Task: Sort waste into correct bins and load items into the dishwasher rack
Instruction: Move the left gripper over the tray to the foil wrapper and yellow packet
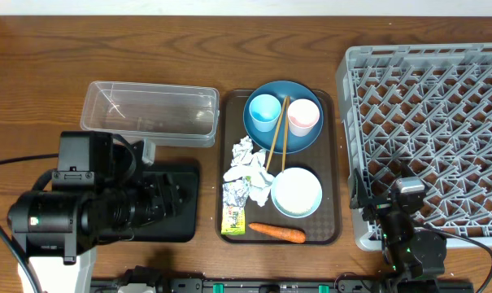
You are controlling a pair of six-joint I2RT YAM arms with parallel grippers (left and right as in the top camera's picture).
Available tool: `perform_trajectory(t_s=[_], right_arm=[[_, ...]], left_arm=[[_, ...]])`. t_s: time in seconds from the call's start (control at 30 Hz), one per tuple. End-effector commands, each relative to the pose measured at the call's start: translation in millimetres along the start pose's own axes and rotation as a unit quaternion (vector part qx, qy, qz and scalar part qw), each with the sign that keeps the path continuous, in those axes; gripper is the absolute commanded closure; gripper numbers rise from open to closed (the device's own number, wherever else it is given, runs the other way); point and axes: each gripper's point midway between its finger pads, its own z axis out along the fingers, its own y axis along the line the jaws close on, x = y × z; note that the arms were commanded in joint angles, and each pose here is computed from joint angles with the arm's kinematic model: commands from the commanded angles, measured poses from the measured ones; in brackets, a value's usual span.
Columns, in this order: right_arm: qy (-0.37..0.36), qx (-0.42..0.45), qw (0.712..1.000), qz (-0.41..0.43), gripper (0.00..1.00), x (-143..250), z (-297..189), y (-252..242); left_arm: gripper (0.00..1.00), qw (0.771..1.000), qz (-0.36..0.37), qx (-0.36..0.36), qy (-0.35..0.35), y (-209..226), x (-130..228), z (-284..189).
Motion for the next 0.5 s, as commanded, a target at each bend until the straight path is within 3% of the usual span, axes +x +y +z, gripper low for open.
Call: perform_trajectory(t_s=[0.0,0.17,0.47], right_arm=[[0.002,-0.005,1.000,-0.002,0.01,1.5,0.1,2.4],[0.002,-0.005,1.000,-0.002,0.01,1.5,0.1,2.4],[0.002,-0.005,1.000,-0.002,0.01,1.5,0.1,2.4]], left_arm=[[0.46,0.999,-0.007,-0.034,-0.009,13.2,0.3,-0.1],[0.64,0.999,-0.020,-0.045,-0.021,17.4,-0.8,-2.3],[0.65,0.995,-0.037,-0.081,-0.037,30.8,-4.7,-3.0]])
